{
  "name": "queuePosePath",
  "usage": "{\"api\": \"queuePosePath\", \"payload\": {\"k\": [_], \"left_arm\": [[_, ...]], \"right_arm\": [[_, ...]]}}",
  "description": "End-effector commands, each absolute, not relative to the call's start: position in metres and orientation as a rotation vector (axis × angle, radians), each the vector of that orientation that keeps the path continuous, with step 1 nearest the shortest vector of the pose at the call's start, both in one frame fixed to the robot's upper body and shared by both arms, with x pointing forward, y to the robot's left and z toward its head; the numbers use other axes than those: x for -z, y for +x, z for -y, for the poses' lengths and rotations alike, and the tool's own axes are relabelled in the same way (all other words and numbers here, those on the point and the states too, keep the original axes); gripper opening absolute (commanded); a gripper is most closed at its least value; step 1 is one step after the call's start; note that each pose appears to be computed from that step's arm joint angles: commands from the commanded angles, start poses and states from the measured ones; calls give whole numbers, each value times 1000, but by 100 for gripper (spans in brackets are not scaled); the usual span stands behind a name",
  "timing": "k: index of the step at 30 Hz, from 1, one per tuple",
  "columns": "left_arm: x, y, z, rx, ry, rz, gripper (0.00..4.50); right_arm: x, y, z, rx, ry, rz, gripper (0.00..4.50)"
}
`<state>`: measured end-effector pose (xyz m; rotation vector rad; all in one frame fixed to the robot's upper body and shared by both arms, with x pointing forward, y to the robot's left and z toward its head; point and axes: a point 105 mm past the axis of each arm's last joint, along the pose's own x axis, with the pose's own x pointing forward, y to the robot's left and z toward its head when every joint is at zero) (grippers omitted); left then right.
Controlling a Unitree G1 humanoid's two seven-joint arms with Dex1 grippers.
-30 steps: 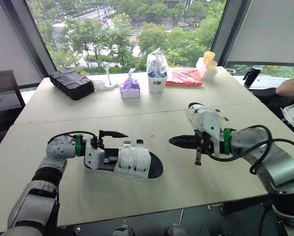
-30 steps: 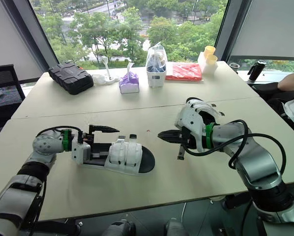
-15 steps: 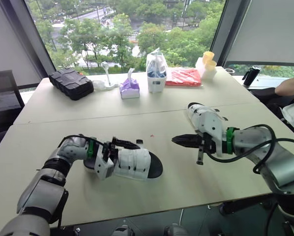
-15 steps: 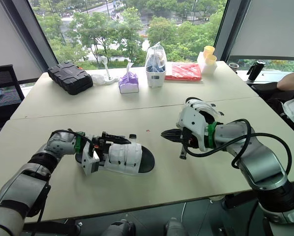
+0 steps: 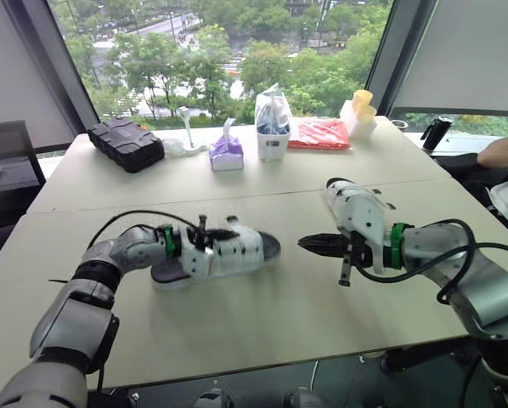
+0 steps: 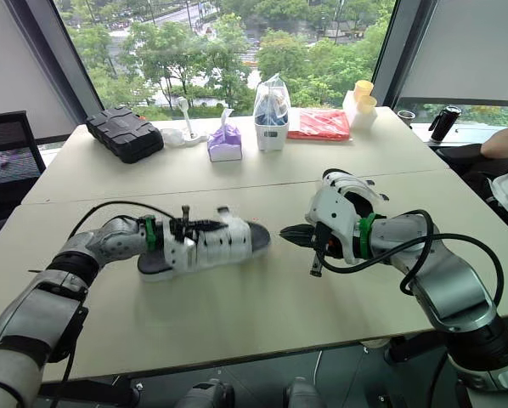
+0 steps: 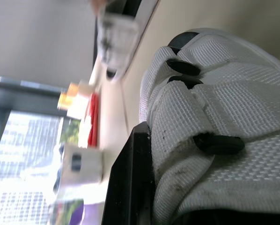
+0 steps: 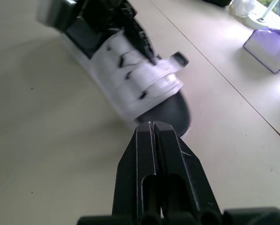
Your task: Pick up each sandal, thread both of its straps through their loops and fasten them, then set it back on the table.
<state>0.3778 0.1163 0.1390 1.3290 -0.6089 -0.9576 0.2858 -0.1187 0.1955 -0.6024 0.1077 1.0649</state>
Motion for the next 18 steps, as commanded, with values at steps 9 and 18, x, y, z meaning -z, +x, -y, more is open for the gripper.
{"api": "queuePosePath", "payload": {"k": [9,18], "left_arm": [[-151,451,-172,386,1349,195,8],[-149,467,-182,47,1454,84,8]], "right_arm": [[-203,285,112,-1076,-642,-54,0],[-199,285,110,-1080,-640,-54,0]]}}
